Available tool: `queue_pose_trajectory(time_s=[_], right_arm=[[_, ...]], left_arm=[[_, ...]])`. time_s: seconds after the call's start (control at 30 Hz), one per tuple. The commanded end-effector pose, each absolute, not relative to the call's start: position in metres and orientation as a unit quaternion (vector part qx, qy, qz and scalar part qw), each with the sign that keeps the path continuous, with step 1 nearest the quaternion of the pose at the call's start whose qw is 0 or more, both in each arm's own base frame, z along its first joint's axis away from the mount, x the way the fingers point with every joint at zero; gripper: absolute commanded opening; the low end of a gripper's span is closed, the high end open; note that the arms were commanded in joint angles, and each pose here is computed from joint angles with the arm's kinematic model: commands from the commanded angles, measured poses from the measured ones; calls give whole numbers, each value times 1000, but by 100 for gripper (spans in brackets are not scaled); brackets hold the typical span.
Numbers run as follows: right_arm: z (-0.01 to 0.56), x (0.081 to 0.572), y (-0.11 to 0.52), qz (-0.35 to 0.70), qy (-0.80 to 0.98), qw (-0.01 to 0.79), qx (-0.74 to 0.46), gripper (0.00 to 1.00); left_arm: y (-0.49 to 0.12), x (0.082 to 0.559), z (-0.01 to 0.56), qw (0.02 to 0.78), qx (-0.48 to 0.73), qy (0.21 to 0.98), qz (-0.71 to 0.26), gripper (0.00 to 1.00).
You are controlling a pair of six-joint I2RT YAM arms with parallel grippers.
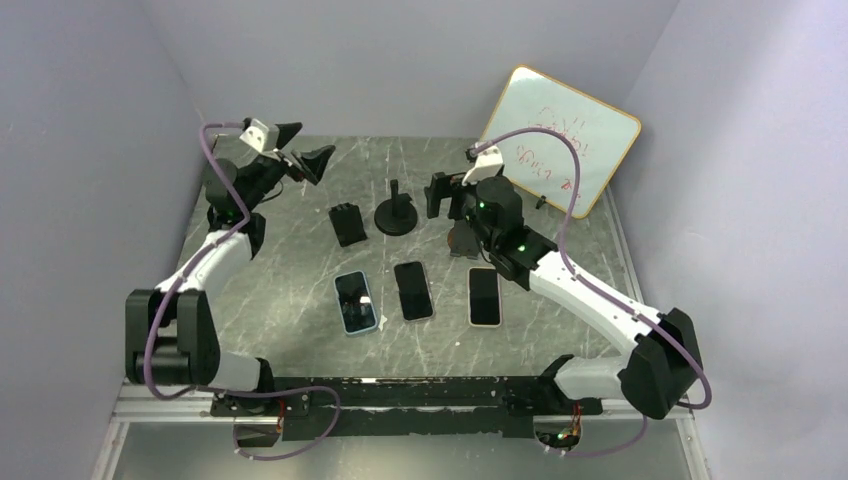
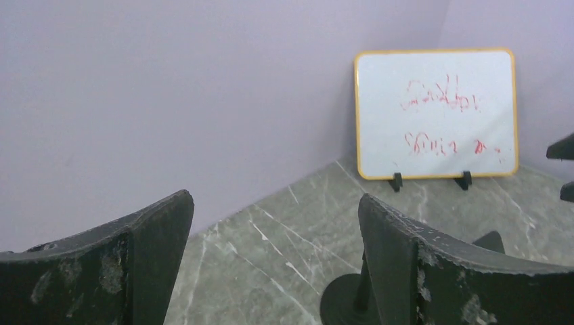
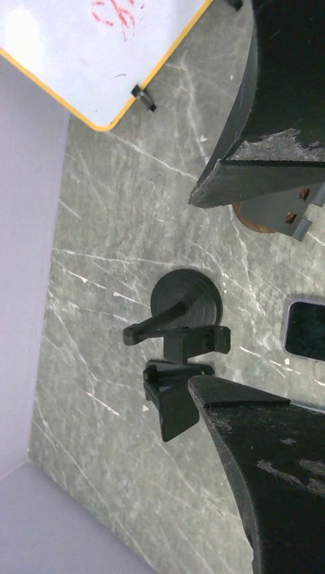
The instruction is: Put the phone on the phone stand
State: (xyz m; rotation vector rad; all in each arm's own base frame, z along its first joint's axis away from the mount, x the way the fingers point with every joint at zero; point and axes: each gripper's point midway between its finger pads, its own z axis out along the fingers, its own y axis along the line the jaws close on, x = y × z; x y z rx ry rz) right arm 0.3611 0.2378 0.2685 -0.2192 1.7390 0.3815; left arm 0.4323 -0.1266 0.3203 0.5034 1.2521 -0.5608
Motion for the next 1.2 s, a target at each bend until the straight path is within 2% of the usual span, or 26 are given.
queue_pose_trajectory(time_s=[0.0,0.27,0.53,0.7,0.83,1.17], right_arm=[[276,360,222,162,750,640,-42,100],[250,343,221,154,790,587,-82,100],[177,298,230,191,855,472,-97,100],[122,274,205,90,915,390,-55,100],[92,255,224,52,933,344,-96,100],[46,249,270,65,948,285,-128,100]], left_arm=[[-113,427,320,758,168,582,-242,96],[-116,414,318,751,170,588,-249,96],[-114,413,311,747,163,597,-245,96],[-107,414,305,751,146,599,-236,96],[-109,418,304,747,136,600,-251,96],[-105,420,296,741,135,613,-241,96]])
